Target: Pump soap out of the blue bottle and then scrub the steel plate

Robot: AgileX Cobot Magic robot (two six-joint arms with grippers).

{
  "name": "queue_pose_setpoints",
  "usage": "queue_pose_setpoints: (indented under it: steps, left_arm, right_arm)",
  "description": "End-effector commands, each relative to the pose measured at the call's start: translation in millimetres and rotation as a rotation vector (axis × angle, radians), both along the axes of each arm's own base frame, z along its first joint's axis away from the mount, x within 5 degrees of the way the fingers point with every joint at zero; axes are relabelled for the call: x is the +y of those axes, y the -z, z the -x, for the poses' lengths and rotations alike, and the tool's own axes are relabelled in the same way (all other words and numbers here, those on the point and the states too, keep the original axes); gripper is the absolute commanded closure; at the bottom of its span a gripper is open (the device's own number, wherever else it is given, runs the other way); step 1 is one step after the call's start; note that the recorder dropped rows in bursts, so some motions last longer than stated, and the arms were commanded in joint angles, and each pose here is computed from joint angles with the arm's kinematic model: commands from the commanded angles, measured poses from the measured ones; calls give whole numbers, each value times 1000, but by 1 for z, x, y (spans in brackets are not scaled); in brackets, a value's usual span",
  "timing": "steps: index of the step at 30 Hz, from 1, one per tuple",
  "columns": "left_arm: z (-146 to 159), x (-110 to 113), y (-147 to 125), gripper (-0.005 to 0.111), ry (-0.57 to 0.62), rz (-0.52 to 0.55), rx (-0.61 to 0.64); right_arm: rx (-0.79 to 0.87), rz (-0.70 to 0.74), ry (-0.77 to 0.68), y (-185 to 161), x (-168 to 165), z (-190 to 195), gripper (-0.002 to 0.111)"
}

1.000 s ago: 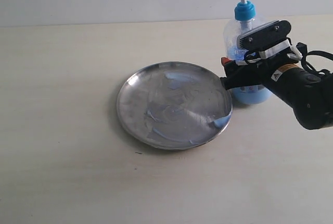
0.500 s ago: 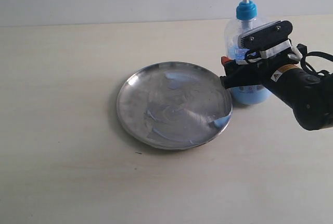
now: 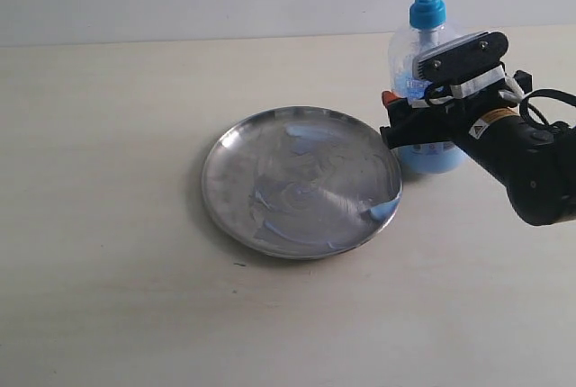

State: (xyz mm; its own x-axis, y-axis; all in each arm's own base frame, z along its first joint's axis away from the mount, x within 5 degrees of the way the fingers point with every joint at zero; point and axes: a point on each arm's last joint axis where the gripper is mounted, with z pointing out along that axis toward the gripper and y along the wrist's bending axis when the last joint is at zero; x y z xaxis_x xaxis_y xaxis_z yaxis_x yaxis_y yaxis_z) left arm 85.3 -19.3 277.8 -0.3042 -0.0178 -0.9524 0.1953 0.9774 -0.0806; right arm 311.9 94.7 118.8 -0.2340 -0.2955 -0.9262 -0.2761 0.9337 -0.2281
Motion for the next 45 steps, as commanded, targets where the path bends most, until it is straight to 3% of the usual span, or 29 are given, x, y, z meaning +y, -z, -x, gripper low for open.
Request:
queue_pose_setpoints:
  steps: [1,9,17,45]
  left_arm:
    - [-14,-10,-24,107,69,-1,-2]
    - [-45,-32,-69,107,151,1,-10]
    - [-69,-46,-92,107,178,2,-10]
    - [-73,-48,-94,107,178,2,-12]
  right_arm:
    - [-150,-30,-12,-19,3,-5,108]
    - [-150,-29,-17,-19,3,-5,108]
    - [-139,-27,-17,-15,3,-5,108]
    - [-127,-19,-18,-11,3,-5,108]
